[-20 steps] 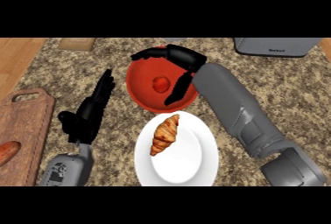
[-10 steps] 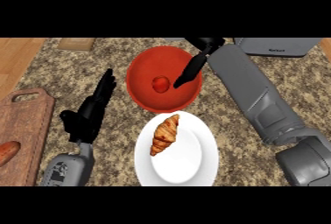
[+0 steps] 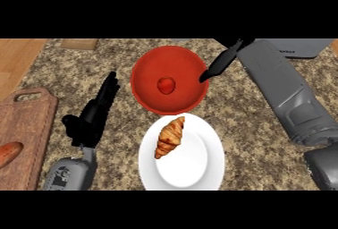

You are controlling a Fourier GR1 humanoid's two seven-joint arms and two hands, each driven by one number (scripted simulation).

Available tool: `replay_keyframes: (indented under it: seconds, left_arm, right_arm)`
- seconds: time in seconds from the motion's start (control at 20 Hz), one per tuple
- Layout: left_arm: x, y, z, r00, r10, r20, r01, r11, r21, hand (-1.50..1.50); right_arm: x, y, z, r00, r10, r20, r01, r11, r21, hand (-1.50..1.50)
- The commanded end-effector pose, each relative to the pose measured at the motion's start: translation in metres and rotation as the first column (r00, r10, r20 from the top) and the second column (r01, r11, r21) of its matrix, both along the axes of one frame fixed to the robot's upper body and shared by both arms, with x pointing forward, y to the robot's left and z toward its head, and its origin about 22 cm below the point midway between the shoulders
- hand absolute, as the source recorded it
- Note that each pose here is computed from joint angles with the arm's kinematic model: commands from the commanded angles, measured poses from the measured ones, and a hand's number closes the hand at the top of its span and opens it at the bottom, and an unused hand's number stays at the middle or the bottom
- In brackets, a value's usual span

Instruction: Pick the tomato from the plate and place it in the bowl

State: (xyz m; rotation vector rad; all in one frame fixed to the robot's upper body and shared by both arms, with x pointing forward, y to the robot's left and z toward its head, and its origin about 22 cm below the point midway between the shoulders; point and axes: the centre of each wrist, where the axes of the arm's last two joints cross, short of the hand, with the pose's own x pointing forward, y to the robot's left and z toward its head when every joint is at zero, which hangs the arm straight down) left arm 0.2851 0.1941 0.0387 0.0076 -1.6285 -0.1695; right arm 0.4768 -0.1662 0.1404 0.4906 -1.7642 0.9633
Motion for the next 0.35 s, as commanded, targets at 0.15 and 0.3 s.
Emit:
replay_keyframes:
  seconds: [0.15,0.3]
  left_arm:
    - [0.001,0.001,0.007,1.000,-0.007,0.008,0.006,1.000,0.017,0.00]
    - [0.003,-0.001,0.007,1.000,-0.008,0.000,0.008,1.000,-0.001,0.00]
  right_arm:
    - [-0.001,-0.031,-0.003,0.983,0.178,-0.054,-0.172,0.981,0.091,-1.50]
    - [-0.004,-0.036,-0.013,0.984,0.169,-0.051,-0.165,0.983,0.083,-1.50]
